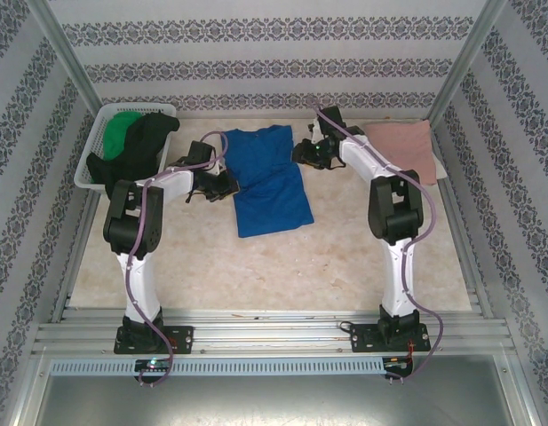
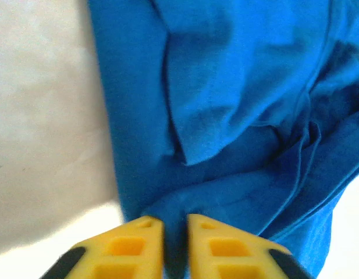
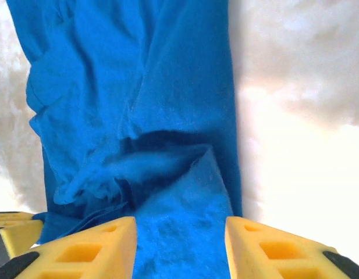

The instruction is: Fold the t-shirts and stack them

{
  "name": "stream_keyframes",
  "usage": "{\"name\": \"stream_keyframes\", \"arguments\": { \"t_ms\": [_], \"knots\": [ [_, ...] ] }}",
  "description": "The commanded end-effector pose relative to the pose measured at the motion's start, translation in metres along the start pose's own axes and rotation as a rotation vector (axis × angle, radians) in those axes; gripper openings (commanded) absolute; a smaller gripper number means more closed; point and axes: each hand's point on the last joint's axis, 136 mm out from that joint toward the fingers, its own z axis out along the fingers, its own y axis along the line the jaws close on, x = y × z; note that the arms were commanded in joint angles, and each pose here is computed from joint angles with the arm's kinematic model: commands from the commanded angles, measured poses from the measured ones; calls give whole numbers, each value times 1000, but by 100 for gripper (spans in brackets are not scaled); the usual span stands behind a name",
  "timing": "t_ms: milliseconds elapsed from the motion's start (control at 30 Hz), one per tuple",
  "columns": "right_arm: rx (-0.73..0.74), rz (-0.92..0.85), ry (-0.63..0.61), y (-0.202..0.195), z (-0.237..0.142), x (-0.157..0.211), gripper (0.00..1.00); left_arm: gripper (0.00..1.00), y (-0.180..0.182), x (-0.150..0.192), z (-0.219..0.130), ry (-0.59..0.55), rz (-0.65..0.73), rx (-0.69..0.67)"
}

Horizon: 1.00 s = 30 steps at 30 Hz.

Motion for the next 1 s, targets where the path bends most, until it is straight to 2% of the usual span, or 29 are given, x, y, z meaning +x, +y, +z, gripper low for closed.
{"name": "stream_keyframes", "arguments": {
  "t_ms": [0, 100, 300, 367, 400, 433, 500, 633, 733, 967],
  "knots": [
    [35, -75, -110, 19, -44, -5, 47, 30, -3, -17, -11, -25, 28, 4],
    [23, -112, -113, 28, -42, 21, 48, 36, -5, -26, -20, -41, 38, -16],
    [29, -124, -5, 29, 2, 67, 45, 41, -17, -39, -46, -93, 77, -44],
    [33, -109, 18, 24, 14, 75, 45, 15, -33, -33, -49, -92, 134, 6],
    [13, -100, 25, 22, 22, 79, 45, 9, -45, -23, -48, -77, 179, 28],
    [-18, -90, 20, 21, 27, 79, 46, 10, -53, -12, -44, -64, 214, 26],
    [-45, -46, 34, 13, 36, 81, 46, 20, -66, 11, -34, -33, 268, 37],
    [-20, 9, 37, -3, 40, 88, 44, 22, -70, 40, -9, -3, 280, 51],
    [-48, 33, 6, -4, 33, 90, 45, 22, -61, 42, 14, 36, 243, 50],
    [-56, 15, 0, -3, 15, 110, 46, 22, -42, 13, 38, 45, 275, -70]
  ]
}}
